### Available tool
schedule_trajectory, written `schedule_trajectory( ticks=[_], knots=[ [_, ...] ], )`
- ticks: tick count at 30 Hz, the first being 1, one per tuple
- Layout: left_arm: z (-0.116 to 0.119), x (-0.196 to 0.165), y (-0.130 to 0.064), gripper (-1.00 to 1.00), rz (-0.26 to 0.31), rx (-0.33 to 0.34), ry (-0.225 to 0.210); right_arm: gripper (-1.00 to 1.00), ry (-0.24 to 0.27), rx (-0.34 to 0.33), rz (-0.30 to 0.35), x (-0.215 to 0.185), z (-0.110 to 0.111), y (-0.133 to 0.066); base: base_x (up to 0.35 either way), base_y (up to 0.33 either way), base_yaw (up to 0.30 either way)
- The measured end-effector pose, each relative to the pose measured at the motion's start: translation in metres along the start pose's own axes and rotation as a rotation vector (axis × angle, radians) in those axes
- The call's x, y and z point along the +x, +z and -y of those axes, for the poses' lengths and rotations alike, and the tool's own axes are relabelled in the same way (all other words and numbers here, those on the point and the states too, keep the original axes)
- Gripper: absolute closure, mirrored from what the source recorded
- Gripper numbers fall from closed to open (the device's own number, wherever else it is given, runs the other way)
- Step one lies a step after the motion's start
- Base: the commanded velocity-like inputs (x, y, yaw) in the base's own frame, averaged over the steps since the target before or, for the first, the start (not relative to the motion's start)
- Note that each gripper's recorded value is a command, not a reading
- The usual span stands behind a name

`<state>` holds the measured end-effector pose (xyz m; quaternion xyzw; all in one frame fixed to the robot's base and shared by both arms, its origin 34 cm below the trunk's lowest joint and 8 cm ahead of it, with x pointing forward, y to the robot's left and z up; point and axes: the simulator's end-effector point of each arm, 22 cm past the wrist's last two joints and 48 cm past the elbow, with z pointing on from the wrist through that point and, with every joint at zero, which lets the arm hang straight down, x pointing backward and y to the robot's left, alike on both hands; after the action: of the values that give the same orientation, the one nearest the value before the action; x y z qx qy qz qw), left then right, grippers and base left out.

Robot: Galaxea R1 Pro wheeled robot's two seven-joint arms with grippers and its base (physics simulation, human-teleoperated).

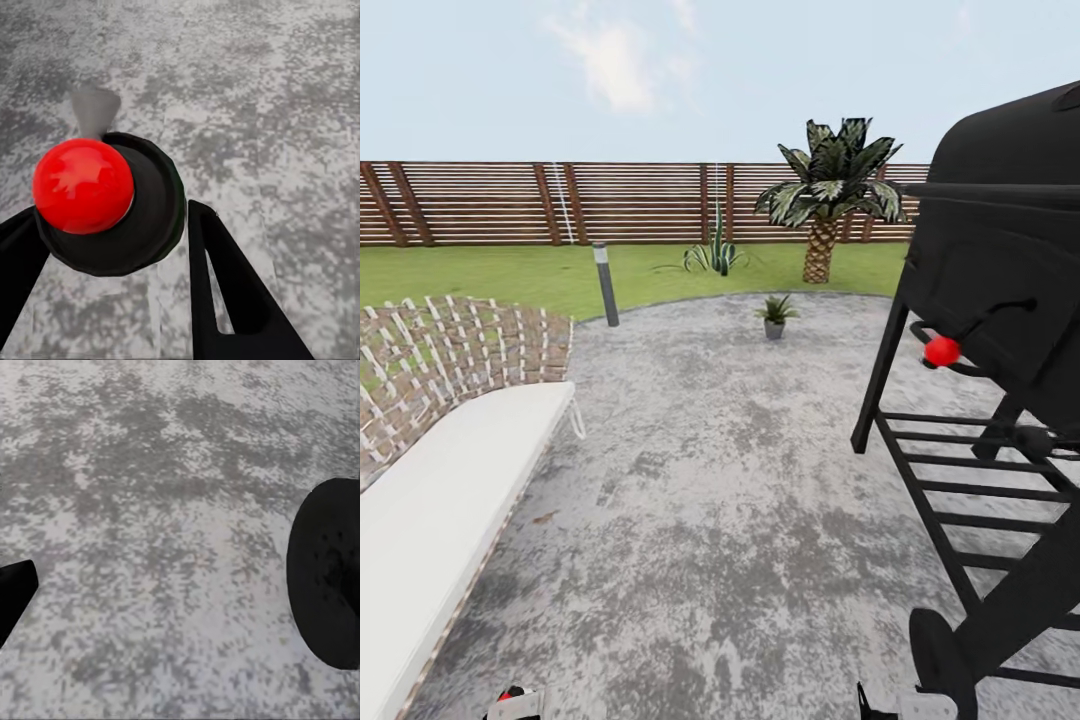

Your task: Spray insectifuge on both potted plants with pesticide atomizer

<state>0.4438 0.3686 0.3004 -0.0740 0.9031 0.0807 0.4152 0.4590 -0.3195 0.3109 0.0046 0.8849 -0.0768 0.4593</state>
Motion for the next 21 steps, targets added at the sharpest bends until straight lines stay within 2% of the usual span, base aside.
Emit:
schedule_trajectory(
  ticks=[15,21],
  knots=[
    [-0.0002,0.0,0.0,1.0,0.0,0.0,0.0,-1.0,0.0,0.0,0.0,-0.0002,0.0,0.0,0.304,0.158,0.0],
    [-0.0002,-0.0004,0.0001,1.0,0.001,0.0,0.0,-1.0,0.0,0.0,0.001,-0.0003,0.0001,0.0001,0.323,0.055,0.0]
  ],
)
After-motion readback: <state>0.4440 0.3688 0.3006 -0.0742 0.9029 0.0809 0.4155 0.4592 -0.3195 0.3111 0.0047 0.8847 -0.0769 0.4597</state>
